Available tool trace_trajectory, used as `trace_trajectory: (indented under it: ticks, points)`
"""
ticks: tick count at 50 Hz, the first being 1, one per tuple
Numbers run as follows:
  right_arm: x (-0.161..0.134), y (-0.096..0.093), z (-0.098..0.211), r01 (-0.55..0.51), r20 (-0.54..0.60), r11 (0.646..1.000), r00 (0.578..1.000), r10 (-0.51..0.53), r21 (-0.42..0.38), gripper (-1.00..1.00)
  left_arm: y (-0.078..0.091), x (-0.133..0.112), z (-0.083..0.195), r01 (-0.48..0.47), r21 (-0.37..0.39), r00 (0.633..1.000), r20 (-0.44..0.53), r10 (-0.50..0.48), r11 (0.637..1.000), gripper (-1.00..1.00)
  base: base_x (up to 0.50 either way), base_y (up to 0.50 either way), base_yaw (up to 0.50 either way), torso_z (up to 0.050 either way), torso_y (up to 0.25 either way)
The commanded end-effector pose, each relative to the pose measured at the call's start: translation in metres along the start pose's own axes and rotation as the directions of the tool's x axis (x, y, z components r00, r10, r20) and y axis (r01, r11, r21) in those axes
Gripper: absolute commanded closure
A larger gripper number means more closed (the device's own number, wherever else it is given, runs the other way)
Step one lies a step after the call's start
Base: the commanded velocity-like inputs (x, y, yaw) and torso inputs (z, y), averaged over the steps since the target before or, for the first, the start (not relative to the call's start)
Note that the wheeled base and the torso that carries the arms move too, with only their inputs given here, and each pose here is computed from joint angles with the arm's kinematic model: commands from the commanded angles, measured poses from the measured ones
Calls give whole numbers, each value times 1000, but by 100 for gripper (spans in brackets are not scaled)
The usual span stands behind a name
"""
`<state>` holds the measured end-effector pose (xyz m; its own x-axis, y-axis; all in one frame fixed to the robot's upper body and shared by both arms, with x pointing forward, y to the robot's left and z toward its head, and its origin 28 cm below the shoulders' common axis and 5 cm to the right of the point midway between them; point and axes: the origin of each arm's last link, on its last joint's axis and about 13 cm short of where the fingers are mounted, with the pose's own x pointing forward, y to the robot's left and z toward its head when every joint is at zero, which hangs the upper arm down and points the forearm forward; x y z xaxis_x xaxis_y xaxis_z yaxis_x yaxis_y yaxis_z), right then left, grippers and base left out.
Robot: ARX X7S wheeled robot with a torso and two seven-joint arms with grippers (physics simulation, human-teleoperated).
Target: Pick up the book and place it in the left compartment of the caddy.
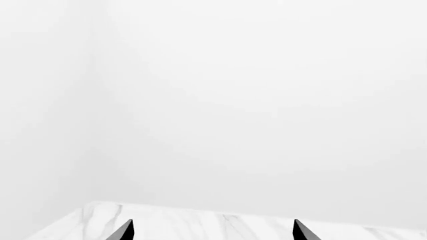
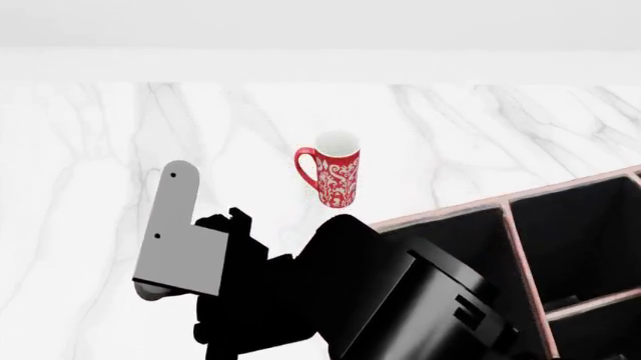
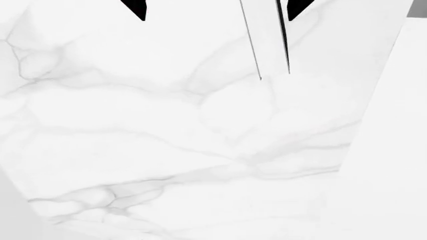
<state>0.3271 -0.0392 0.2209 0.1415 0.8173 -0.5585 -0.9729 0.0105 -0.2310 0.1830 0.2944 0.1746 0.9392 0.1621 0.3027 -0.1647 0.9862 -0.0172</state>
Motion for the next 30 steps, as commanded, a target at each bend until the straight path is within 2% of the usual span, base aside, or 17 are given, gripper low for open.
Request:
trace_trajectory:
  ticks: [1, 30]
  points:
    - [9, 1, -3, -14, -1, 1000, 1000, 14, -1, -100, 0, 0, 0, 1, -3, 1000, 3, -1, 1000, -100, 0, 0, 0, 0, 0]
    - [31, 8, -11, -59, -4, 998, 998, 59, 18, -100, 0, -1, 1, 7, -3, 1000, 6, -7, 1000, -100, 0, 0, 0, 0, 0]
